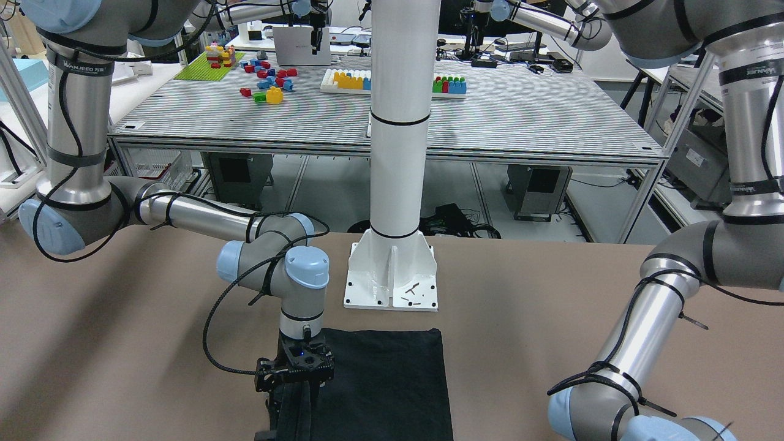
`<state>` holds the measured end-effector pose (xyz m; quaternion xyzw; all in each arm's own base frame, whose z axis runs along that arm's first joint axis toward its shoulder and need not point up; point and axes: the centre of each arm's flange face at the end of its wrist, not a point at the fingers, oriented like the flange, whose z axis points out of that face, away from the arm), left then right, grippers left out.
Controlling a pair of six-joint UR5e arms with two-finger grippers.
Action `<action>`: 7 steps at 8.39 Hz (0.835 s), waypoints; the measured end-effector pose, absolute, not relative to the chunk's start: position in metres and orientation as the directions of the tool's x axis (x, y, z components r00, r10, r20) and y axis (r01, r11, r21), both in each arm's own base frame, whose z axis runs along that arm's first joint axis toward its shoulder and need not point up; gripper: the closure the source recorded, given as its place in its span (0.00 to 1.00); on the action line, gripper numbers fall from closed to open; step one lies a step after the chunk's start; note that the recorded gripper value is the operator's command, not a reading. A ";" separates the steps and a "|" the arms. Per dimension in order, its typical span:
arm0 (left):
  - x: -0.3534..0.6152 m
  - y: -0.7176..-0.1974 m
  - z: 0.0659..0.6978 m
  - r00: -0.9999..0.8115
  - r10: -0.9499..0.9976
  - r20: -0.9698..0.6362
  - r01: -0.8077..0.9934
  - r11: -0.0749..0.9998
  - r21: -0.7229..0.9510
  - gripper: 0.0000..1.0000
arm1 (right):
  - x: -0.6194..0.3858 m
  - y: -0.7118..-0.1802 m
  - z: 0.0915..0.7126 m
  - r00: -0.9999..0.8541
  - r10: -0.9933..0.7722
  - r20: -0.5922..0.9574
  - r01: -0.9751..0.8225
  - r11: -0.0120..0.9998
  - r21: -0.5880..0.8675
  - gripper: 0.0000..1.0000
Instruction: Fold clothes
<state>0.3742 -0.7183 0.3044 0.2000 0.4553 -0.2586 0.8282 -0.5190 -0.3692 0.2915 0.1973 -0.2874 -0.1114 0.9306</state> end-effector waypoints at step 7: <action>0.374 -0.718 0.311 0.457 -0.251 -0.853 0.609 0.787 0.094 0.00 | -0.530 -0.392 0.303 0.826 -0.352 0.440 0.141 0.885 0.443 0.05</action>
